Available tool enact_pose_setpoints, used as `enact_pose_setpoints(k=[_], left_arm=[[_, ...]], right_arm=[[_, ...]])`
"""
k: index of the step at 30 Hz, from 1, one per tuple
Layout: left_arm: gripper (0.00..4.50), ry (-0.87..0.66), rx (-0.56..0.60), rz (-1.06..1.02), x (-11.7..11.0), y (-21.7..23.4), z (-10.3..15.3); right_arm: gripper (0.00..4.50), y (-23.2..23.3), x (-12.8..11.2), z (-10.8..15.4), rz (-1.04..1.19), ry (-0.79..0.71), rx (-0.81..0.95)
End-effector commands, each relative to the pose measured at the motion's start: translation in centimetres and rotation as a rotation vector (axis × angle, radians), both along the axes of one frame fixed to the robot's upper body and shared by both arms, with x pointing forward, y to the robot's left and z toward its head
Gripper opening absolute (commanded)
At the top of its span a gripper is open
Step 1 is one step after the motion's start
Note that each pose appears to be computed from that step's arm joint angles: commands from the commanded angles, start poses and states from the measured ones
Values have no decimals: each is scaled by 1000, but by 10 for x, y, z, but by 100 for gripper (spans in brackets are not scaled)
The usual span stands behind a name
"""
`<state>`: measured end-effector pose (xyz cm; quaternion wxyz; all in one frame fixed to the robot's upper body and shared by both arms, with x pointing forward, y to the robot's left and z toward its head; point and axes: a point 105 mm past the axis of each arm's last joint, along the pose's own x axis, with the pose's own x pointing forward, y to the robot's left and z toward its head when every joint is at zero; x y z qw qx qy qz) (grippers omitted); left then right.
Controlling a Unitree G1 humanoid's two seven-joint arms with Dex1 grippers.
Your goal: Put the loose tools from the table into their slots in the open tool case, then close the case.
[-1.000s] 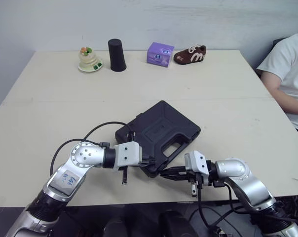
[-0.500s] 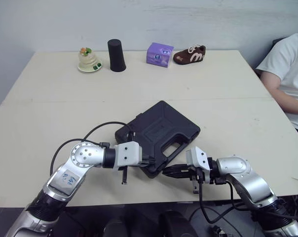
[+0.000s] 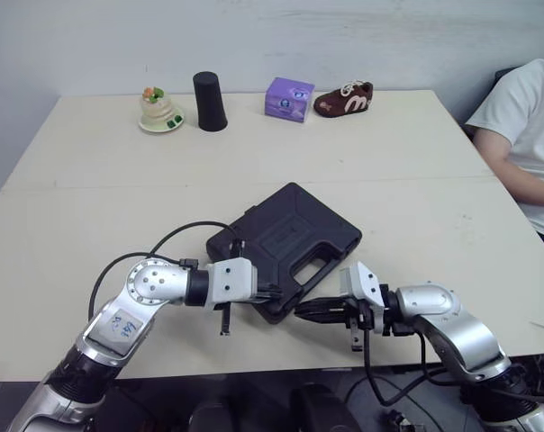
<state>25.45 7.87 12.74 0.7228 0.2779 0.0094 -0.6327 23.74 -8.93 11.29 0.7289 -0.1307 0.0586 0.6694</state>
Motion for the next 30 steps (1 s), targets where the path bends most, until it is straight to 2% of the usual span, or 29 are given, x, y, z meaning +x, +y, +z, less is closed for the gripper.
enact_pose_setpoints(k=[1, 3, 4, 7, 9, 10, 11, 12, 13, 14, 15, 17, 22, 30], left_arm=[[0, -57, -133, 115, 12, 23, 14], [0, -169, -195, 150, 14, 37, 36], [0, -151, -222, 195, 13, 50, 42], [91, -91, -254, 299, 9, 79, 51], [180, -52, -242, 336, 4, 92, 51], [229, -39, -212, 434, 0, 117, 47], [259, -35, -188, 503, -3, 134, 44], [315, -6, -163, 593, -8, 155, 39], [352, 12, -154, 652, -12, 168, 36], [403, 3, -160, 686, -15, 177, 36], [443, -11, -173, 729, -17, 185, 38], [443, -42, -182, 820, -19, 203, 40], [443, -143, -106, 1062, -24, 255, 37], [443, -201, -137, 1079, -18, 261, 42]], right_arm=[[1, -28, -6, 23, 10, -34, -20], [1, -44, -1, 35, -44, -18, -7], [32, -54, 4, 40, -88, -22, -15], [145, -79, 10, 46, -142, -44, -86], [243, -90, 14, 47, -170, -62, -121], [296, -109, 25, 51, -237, -119, -171], [335, -123, 32, 54, -283, -159, -206], [393, -139, 42, 59, -341, -216, -240], [434, -150, 50, 64, -384, -262, -258], [450, -159, 56, 69, -427, -294, -256], [450, -167, 61, 75, -468, -332, -249], [450, -175, 64, 79, -495, -375, -243], [450, -200, 79, 93, -591, -443, -220], [450, -198, 101, 97, -591, -518, -212]])
